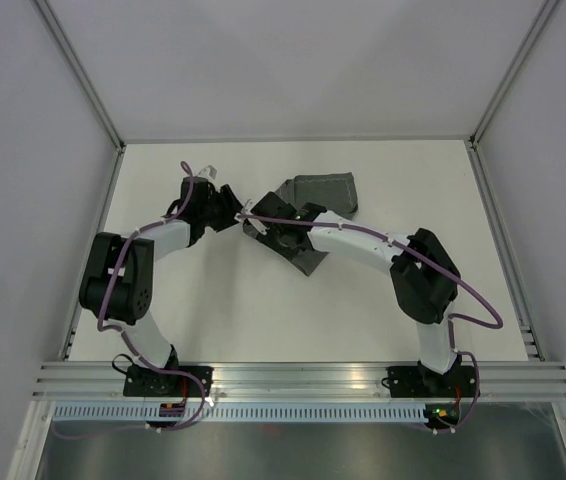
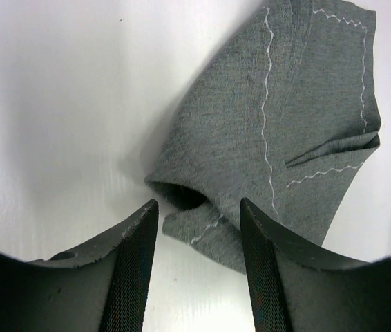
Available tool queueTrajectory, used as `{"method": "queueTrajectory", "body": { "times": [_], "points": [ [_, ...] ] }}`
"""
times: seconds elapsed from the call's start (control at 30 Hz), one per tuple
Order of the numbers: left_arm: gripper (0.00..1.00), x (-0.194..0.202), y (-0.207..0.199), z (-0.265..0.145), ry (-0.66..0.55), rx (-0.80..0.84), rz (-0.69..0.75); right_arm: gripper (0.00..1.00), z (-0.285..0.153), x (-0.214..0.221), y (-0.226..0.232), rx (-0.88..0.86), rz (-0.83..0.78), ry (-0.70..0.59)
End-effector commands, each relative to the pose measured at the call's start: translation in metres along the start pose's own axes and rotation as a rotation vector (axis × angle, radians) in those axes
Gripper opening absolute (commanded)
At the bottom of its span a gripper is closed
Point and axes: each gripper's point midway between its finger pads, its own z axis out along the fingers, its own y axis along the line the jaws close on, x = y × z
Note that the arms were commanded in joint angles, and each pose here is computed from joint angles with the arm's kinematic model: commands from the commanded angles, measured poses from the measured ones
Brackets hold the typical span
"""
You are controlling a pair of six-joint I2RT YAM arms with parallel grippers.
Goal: Fold the napkin, place the utensils inside, and roll it up
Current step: Roll the napkin with the utensil
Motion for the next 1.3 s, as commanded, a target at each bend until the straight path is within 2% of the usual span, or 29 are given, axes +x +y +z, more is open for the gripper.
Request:
{"method": "queueTrajectory", "body": {
  "times": [0.0,0.17,0.33,0.47,0.67,0.8,1.27],
  "points": [
    [0.57,-0.005,-0.002,-0.023,-0.031,0.003,0.021,0.46,-0.011,0.000,-0.012,0.010,-0.009,0.009],
    [0.57,0.010,-0.001,-0.037,-0.040,0.022,-0.030,0.57,-0.001,0.001,-0.013,-0.063,0.017,0.015],
    [0.56,0.027,-0.004,-0.039,-0.048,0.076,-0.108,0.59,0.007,0.002,-0.010,-0.126,0.026,0.016],
    [0.55,0.039,-0.006,-0.034,-0.046,0.107,-0.146,0.57,0.016,0.006,-0.008,-0.159,0.041,0.028],
    [0.55,0.036,-0.017,-0.025,-0.077,0.146,-0.173,0.51,0.024,0.014,-0.004,-0.213,0.061,0.048],
    [0.53,0.041,-0.018,-0.013,-0.046,0.135,-0.188,0.45,0.027,0.013,-0.004,-0.212,0.064,0.050],
    [0.48,0.040,-0.011,0.002,-0.051,0.068,-0.196,0.39,0.031,0.020,-0.005,-0.208,0.073,0.073]
  ]
}}
